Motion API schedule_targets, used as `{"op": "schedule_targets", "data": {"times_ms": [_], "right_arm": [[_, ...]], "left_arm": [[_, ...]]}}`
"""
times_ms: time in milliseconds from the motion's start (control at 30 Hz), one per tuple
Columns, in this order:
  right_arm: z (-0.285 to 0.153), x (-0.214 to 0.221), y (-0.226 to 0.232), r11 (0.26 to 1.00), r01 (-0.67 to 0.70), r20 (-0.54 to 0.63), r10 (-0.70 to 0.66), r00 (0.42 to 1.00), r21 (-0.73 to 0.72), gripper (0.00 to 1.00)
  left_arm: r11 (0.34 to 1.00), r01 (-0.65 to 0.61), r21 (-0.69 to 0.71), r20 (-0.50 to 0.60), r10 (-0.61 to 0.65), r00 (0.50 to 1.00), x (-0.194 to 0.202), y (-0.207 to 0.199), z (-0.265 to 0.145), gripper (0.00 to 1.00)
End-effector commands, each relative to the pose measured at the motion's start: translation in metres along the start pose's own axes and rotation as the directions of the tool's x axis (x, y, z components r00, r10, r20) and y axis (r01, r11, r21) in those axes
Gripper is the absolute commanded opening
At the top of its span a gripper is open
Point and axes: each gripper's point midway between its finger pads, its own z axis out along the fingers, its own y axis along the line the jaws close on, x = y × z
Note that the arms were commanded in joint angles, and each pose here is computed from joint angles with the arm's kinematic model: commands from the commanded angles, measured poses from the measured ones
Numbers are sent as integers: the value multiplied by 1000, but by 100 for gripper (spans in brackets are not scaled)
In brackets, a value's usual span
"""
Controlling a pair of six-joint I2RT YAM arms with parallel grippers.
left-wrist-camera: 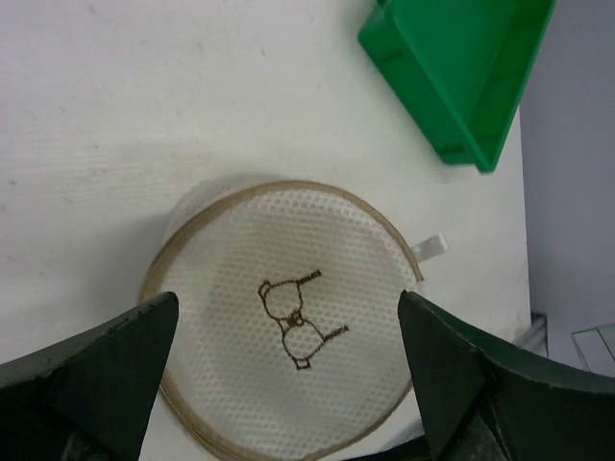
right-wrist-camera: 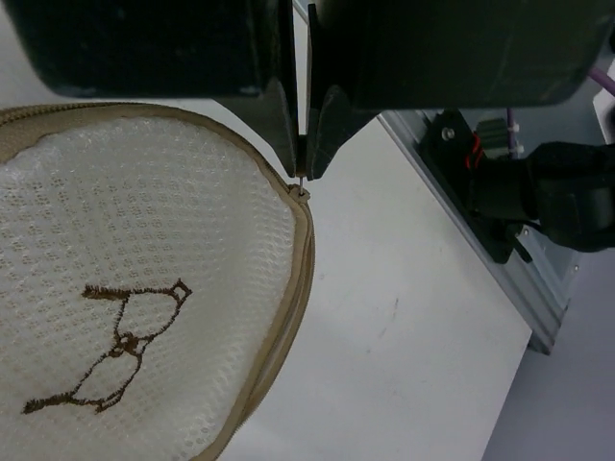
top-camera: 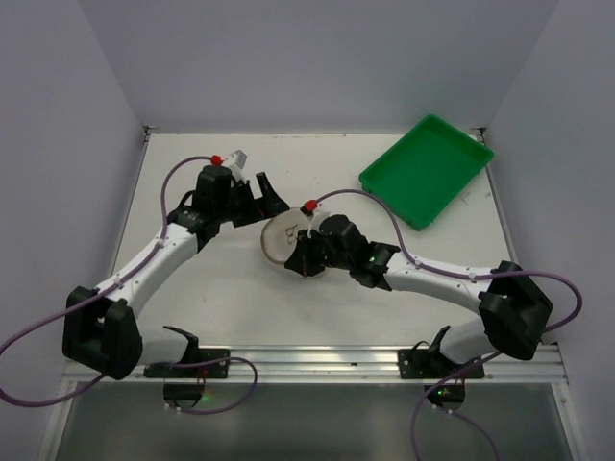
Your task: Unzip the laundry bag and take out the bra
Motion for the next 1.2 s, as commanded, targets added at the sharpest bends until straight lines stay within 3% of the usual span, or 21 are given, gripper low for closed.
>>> {"op": "schedule_targets", "data": {"times_ms": [0,67,167,233,367,467,567,667,700,800,933,967,1167], "right_arm": [[11,-40,24,997,-41,103,47,994,-59,0],[13,-47,28,997,-41,117,49,992,-66,0],[16,-48,29,997,-45,120,53,991,-67,0],[18,-48,30,996,-48,115,56,992,-72,0],[20,-46,32,996,-46,107,54,993,-72,0],[19,-44,32,997,-43,101,50,994,-69,0],[17,-41,28,998,-33,98,38,994,-48,0],[9,-42,21,1000,-16,117,18,993,-19,0],[7,-37,17,1000,-9,107,10,994,-6,0],[-3,-29,2,998,23,102,-29,994,56,0],[-26,-34,-19,989,78,131,-95,987,124,0],[-32,-24,-33,982,83,99,-100,990,168,0],[-86,-49,-123,908,4,184,-89,979,419,0]], "left_arm": [[985,80,-150,146,-58,988,-2,34,-39,100],[977,127,-169,211,-90,973,2,40,-59,100],[970,204,-134,217,-173,961,30,51,-65,100],[963,258,-79,161,-243,957,54,51,-58,100],[953,302,23,79,-303,950,75,36,-45,91],[950,310,37,95,-313,945,72,31,-36,82],[940,336,55,107,-340,934,68,28,-28,64],[937,342,72,124,-349,929,63,26,-23,36],[937,341,74,125,-348,929,62,26,-22,18],[939,335,75,128,-343,931,61,25,-23,0],[951,303,58,134,-308,942,63,29,-27,0],[953,301,40,125,-304,944,67,32,-28,0],[973,233,-3,113,-231,966,74,38,-41,0]]}}
